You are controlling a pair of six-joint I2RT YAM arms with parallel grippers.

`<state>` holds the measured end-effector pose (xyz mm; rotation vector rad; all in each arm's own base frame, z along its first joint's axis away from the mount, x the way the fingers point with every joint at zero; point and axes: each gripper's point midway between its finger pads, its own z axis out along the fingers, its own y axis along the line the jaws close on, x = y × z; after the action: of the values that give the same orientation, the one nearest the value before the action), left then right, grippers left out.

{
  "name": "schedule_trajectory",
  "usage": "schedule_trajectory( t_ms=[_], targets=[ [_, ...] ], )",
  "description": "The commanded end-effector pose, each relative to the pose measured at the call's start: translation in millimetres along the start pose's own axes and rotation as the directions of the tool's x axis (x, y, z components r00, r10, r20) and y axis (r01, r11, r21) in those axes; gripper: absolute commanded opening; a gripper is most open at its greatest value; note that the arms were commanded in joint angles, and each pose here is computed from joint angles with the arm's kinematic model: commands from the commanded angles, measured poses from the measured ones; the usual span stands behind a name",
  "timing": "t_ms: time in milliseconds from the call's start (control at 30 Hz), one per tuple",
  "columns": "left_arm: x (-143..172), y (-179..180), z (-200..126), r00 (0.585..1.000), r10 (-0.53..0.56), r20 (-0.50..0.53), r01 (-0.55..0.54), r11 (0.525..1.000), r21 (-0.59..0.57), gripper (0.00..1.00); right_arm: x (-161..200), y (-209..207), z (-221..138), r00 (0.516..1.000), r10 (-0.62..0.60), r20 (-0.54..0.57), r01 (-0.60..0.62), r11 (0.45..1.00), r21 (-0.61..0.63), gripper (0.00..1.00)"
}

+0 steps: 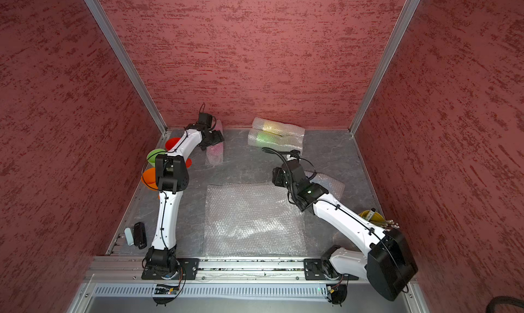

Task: Unpack wine glasses from bubble wrap
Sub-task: Pick up the bubble wrap from the center of the board, then place the bubble wrap at the center of the board.

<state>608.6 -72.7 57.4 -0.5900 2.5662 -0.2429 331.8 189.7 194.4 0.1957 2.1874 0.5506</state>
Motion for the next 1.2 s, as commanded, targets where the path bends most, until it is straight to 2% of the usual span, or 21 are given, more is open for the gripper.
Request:
schedule_trajectory(
  t_ms=[0,233,433,533,633,800,900,967,1067,1167],
  targets=[
    [5.1,-16.2,-7.9,0.999,-0.018,-0.027,0.02,0.998,0.061,0.81,-18.1,9.6,-12.6,0.999,0.028,0.038,-0.026,0.999,-0.03,0.6],
    [-2.7,-49.9,-81.5,0.994,-0.113,-0.005,0.111,0.97,0.218,0.78,-22.8,5.9,-26.6,0.997,0.035,0.063,-0.033,0.999,-0.026,0.6],
    [16.9,-68.8,-148.3,0.989,-0.145,0.001,0.138,0.939,0.316,0.78,-23.3,5.5,-38.7,0.995,0.056,0.079,-0.052,0.997,-0.052,0.61],
    [37.5,-76.2,-181.3,0.99,-0.141,-0.011,0.136,0.926,0.351,0.81,-19.7,8.0,-41.5,0.995,0.065,0.069,-0.06,0.995,-0.079,0.61],
    [71.3,-83.2,-214.8,0.994,-0.108,-0.027,0.11,0.919,0.379,0.84,-10.5,17.2,-40.2,0.998,0.058,0.03,-0.053,0.989,-0.14,0.61],
    [149.4,-94.0,-264.4,0.995,-0.056,-0.087,0.089,0.89,0.448,0.84,3.0,19.9,-37.7,0.997,0.077,0.001,-0.075,0.978,-0.196,0.62],
    [203.5,-88.0,-289.0,0.996,-0.006,-0.094,0.046,0.902,0.429,0.84,5.6,17.9,-39.4,0.995,0.095,0.006,-0.092,0.974,-0.207,0.62],
    [243.5,-79.5,-297.8,0.992,0.007,-0.127,0.047,0.91,0.412,0.84,9.5,16.0,-39.5,0.995,0.1,-0.004,-0.099,0.973,-0.206,0.61],
    [291.7,-62.8,-298.5,0.978,-0.03,-0.205,0.106,0.922,0.372,0.84,17.6,12.1,-37.1,0.994,0.103,-0.025,-0.106,0.974,-0.198,0.61],
    [326.1,-51.1,-295.3,0.983,-0.009,-0.184,0.07,0.941,0.33,0.84,24.2,12.7,-34.5,0.994,0.102,-0.047,-0.109,0.972,-0.207,0.61]
  ],
)
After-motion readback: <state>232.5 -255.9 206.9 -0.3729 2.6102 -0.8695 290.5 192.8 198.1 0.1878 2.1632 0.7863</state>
